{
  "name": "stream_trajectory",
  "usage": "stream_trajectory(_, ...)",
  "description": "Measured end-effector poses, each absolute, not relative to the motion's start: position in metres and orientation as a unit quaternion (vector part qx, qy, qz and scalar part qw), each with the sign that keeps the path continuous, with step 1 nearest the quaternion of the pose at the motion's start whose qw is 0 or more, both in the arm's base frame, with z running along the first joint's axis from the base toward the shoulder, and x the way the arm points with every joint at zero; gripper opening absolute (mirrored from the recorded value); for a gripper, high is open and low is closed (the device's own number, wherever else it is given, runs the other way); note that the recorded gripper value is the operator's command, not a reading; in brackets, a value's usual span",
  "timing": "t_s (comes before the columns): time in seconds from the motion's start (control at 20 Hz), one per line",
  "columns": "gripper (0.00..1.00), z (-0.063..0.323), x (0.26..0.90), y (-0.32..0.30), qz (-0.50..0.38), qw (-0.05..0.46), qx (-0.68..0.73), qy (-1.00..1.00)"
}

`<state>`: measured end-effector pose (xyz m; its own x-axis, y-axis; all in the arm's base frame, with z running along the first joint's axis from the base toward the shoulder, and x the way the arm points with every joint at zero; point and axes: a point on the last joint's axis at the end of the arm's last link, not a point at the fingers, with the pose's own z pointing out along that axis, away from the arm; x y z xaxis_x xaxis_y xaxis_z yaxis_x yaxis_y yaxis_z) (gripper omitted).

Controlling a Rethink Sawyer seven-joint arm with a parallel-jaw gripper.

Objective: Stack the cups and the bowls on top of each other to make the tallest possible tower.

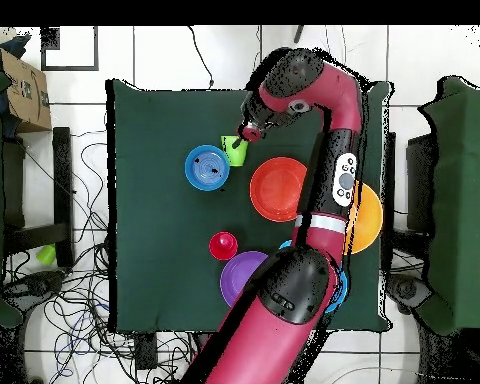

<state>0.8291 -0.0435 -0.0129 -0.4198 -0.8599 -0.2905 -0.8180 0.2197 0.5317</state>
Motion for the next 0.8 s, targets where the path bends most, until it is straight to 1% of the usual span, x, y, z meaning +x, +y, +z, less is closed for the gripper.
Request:
stream_trajectory(0.4, 1.00, -0.030, 0.824, -0.043, -0.317, 0.044, 0.534, -0.782)
stream_trajectory(0.8, 1.00, -0.034, 0.821, -0.044, -0.313, 0.054, 0.535, -0.783)
